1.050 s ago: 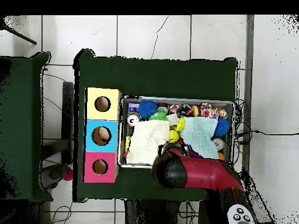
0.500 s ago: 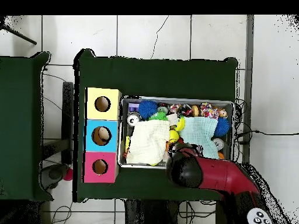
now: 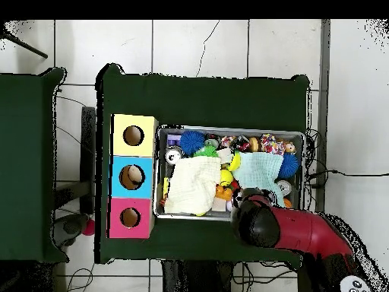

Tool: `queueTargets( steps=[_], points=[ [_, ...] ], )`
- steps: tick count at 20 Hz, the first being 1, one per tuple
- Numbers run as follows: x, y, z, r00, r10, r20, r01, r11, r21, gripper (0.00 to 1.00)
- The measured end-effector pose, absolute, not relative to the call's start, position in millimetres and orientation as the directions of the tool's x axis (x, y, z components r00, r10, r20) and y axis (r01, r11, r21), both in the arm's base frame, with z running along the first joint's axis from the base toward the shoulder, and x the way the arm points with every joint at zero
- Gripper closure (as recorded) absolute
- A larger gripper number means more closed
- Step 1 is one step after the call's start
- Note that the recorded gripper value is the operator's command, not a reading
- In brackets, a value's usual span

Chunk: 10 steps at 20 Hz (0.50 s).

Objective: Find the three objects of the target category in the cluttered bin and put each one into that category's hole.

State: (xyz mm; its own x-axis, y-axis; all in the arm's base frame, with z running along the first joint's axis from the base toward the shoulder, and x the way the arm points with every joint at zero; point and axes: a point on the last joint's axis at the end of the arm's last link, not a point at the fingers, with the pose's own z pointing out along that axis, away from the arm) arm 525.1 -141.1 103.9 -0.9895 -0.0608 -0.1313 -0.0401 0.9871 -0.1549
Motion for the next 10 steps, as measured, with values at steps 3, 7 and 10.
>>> queueTargets(
  steps=[3,7,10],
  points=[
    [528.4,-141.4,104.2,-0.987,-0.088,-0.136,-0.064,0.983,-0.170,0.00],
    [539.7,-142.0,107.6,-0.981,-0.122,-0.153,-0.091,0.977,-0.195,0.00],
    [547.5,-147.4,110.7,-0.978,-0.128,-0.167,-0.092,0.974,-0.208,0.00]
  ],
)
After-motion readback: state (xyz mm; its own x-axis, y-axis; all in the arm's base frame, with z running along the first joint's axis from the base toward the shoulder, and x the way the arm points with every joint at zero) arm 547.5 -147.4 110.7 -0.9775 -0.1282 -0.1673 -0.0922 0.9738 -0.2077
